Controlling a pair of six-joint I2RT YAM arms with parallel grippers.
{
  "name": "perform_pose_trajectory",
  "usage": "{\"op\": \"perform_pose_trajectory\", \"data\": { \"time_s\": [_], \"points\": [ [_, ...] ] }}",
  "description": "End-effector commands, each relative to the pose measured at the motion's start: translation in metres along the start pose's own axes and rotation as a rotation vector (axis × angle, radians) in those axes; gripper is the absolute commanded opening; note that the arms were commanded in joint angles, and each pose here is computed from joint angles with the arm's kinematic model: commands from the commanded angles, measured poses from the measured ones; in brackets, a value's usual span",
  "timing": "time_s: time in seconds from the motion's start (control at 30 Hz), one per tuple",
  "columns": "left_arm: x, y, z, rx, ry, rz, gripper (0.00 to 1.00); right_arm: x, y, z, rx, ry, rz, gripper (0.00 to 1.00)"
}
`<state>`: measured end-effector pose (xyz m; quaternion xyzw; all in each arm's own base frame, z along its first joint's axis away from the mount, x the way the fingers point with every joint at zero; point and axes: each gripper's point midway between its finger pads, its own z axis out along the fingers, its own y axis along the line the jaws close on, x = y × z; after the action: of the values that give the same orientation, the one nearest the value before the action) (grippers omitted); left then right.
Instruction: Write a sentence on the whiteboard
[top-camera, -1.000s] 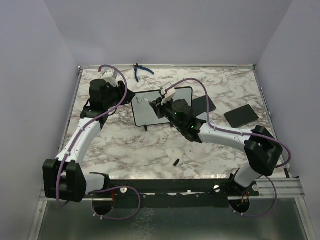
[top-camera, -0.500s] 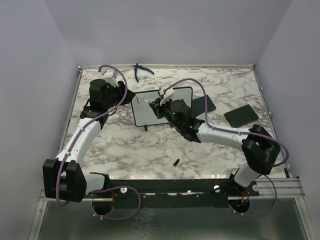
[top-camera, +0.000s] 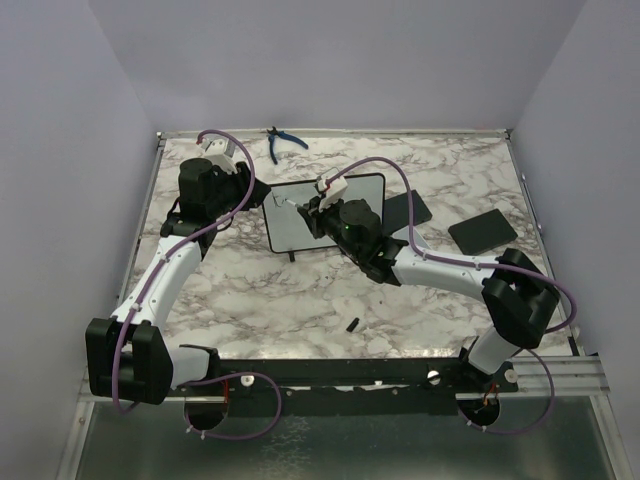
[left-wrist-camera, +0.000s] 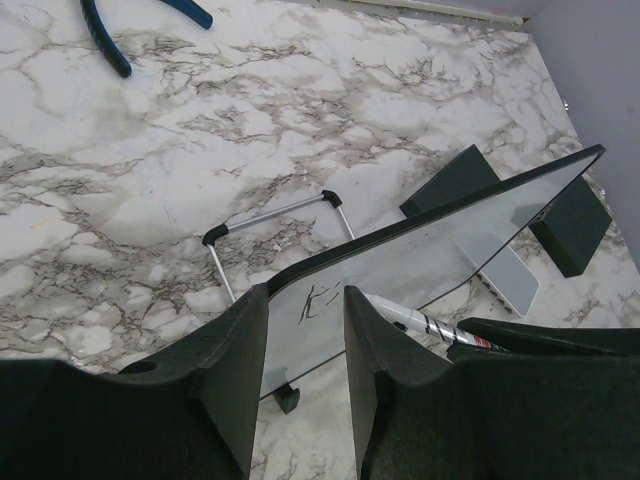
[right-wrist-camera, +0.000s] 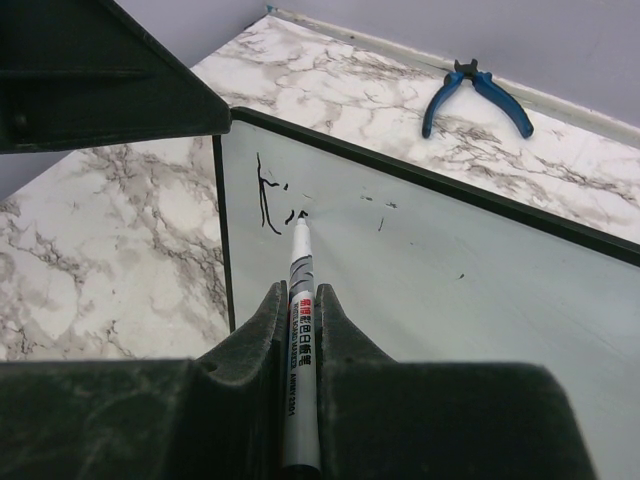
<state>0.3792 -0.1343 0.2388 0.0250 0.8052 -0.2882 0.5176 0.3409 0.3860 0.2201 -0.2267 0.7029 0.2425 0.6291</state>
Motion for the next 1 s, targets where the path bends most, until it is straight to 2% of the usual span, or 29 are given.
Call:
{"op": "perform_pose_trajectory", "data": {
  "time_s": [0.0, 0.67, 0.97],
  "points": [
    [-0.003, -0.008, -0.005, 0.025, -0.015, 0.022, 0.37, 0.010, -0.003, 0.000, 0.025, 0.032, 0.002, 0.00],
    [-0.004, -0.009, -0.007, 0.027, -0.019, 0.024, 0.37, 0.027, -0.002, -0.003, 0.019, 0.073, 0.017, 0.00],
    [-0.004, -0.010, -0.007, 0.028, -0.020, 0.024, 0.37, 0.019, -0.001, -0.003, 0.019, 0.047, 0.022, 0.00]
  ]
}}
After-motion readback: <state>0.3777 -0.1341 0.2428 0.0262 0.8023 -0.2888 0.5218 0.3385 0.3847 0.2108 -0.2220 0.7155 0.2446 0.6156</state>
